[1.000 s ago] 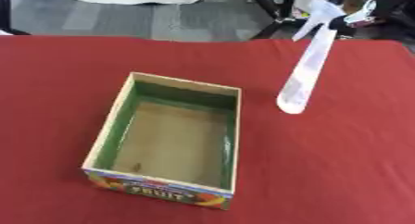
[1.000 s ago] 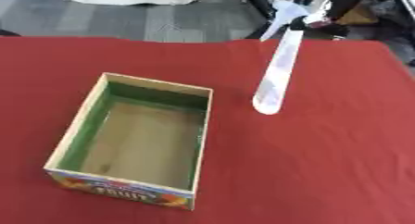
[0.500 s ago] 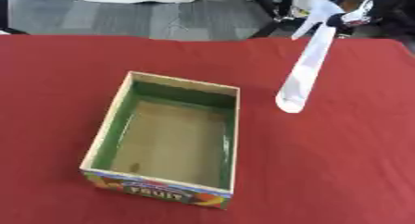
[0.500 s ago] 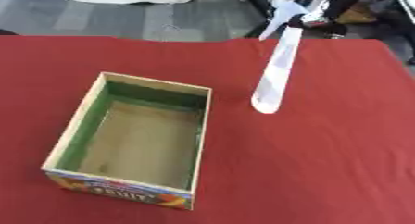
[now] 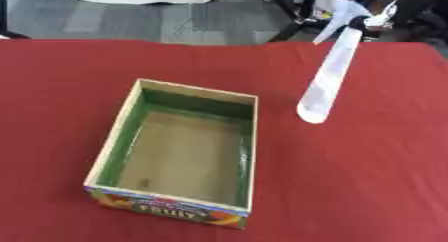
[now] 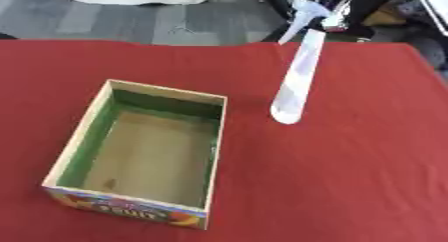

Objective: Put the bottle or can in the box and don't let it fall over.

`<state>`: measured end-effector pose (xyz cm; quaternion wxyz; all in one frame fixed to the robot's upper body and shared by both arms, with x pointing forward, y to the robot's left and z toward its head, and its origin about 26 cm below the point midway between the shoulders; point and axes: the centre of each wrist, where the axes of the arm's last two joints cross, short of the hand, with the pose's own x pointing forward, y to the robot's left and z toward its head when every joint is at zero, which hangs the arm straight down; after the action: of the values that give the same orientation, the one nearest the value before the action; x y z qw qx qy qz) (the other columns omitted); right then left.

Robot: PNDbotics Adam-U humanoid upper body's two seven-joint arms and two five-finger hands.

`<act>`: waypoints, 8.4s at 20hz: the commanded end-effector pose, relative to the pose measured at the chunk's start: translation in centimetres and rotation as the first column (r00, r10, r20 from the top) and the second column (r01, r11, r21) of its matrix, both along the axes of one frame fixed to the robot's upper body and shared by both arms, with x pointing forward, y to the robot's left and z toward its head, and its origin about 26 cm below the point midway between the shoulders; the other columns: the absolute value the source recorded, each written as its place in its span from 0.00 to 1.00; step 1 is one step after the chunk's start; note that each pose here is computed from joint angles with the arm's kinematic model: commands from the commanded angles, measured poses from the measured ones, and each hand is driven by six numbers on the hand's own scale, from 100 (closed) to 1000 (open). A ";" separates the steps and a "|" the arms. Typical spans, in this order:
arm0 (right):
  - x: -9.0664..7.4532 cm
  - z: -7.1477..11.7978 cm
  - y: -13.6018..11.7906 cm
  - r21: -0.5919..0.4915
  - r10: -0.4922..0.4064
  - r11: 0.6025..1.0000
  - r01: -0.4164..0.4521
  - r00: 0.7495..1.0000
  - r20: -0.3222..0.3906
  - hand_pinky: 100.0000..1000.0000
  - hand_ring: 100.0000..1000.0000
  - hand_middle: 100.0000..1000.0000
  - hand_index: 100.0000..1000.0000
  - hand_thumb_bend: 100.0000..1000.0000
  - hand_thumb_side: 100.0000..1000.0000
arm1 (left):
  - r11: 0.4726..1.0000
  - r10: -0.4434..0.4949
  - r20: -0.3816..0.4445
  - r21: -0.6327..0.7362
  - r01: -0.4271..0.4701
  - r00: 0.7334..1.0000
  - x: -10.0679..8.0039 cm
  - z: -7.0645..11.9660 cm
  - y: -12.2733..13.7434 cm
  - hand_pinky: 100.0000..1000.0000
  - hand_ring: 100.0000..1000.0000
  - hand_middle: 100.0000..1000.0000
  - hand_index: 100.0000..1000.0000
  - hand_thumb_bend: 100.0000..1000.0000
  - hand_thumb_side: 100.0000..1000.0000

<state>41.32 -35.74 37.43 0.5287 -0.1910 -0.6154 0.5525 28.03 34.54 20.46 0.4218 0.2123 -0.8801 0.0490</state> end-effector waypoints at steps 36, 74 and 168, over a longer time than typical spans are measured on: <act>-0.8 1.5 -0.5 -0.055 0.002 0.998 0.002 0.997 0.072 0.71 0.49 0.52 0.63 0.10 0.00 | 1.000 -0.016 0.030 0.012 0.016 0.999 -0.2 0.8 -0.3 0.63 0.75 0.75 0.75 0.03 0.65; -1.2 2.4 -0.3 -0.016 0.004 1.000 -0.001 0.981 0.196 0.55 0.22 0.22 0.32 0.00 0.00 | 1.000 -0.019 0.033 0.010 0.019 0.999 -0.2 0.7 -0.2 0.63 0.74 0.74 0.75 0.02 0.66; -4.8 4.9 9.2 0.171 0.167 0.958 -0.231 0.932 0.321 0.78 0.73 0.69 0.77 0.07 0.18 | 1.000 0.020 0.050 -0.023 -0.019 0.999 -0.3 0.8 0.3 0.64 0.76 0.75 0.75 0.06 0.61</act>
<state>37.36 -24.91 40.45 0.3931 -0.1226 -0.7439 0.5263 28.01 34.65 20.43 0.4169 0.2111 -0.8812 0.0709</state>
